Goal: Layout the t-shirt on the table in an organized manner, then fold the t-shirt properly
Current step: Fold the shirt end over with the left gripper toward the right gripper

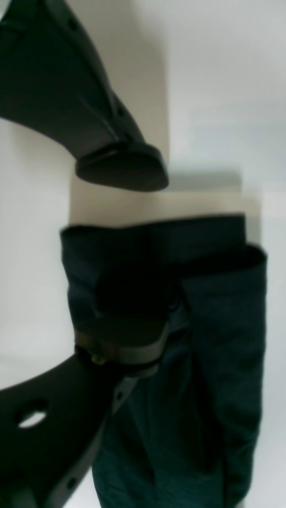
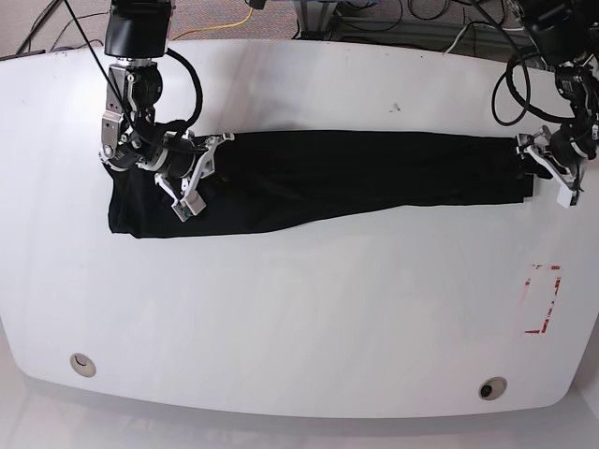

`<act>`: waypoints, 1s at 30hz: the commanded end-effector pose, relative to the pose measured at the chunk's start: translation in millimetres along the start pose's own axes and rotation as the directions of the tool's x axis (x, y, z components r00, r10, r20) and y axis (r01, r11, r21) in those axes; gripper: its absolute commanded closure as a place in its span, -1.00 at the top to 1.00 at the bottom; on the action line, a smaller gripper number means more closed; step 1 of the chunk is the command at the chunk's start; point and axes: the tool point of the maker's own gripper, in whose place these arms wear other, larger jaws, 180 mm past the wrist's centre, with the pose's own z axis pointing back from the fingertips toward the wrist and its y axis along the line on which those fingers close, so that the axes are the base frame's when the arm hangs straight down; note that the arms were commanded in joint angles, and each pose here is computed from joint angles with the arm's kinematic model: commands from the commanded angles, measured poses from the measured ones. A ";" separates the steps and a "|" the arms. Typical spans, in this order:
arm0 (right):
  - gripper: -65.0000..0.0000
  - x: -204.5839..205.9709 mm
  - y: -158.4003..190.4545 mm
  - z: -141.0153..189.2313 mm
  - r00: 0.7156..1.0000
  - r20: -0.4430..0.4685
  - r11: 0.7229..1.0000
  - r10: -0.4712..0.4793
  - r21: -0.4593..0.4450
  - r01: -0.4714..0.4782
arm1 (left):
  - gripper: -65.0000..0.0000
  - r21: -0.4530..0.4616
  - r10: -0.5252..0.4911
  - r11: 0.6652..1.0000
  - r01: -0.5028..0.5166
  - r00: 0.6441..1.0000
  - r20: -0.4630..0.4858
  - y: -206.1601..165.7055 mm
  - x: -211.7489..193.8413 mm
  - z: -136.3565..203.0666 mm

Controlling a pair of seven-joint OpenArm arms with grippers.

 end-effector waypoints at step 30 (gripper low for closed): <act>-0.79 -6.3 -11.4 5.0 0.999 -0.048 0.999 0.011 -0.044 -0.013 | -0.91 -0.052 -0.084 0.995 0.083 0.996 -0.019 -21.2 6.8 -10.4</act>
